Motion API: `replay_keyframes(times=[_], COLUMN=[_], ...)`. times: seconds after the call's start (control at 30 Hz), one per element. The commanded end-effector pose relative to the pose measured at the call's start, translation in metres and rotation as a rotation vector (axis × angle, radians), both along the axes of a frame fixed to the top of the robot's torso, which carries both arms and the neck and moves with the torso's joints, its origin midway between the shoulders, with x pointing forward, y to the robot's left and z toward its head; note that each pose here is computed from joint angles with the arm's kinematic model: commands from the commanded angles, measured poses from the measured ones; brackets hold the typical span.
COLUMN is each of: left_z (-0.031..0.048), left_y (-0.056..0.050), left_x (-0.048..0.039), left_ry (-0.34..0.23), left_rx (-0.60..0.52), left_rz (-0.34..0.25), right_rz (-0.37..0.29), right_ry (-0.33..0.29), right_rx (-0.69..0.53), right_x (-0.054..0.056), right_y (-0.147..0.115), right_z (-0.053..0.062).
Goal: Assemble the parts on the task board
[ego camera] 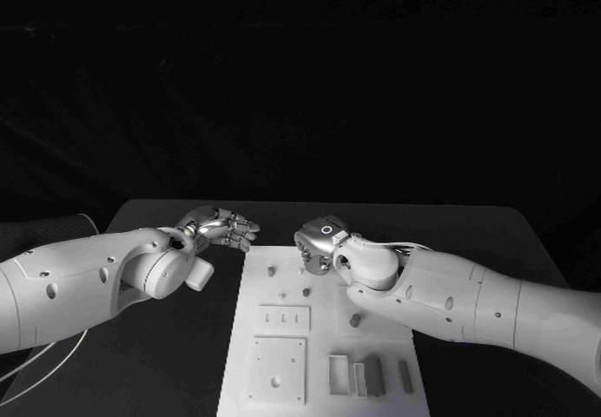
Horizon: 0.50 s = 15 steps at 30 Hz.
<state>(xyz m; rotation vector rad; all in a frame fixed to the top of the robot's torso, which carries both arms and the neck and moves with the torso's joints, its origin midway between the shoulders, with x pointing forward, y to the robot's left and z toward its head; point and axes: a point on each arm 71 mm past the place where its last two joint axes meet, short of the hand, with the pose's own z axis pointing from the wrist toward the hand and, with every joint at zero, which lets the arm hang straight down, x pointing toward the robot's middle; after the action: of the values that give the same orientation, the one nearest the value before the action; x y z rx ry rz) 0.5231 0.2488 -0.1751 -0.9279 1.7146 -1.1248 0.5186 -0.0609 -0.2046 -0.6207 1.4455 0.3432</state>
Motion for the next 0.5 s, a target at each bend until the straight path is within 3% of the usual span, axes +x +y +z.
replay_keyframes(times=[0.03, 0.5], left_z=[0.0015, 0.0027], left_y=[-0.0026, -0.0052], left_x=[0.0003, 0.0014], left_ry=[-0.007, -0.018], left_rx=[-0.003, 0.011], left_rz=[-0.015, -0.027], right_rz=[0.004, 0.003], right_ry=[-0.014, -0.010], right_rx=[-0.012, -0.008], right_x=[0.0013, 0.0042], right_y=[-0.0001, 0.0006], right_z=[-0.0009, -0.0032])
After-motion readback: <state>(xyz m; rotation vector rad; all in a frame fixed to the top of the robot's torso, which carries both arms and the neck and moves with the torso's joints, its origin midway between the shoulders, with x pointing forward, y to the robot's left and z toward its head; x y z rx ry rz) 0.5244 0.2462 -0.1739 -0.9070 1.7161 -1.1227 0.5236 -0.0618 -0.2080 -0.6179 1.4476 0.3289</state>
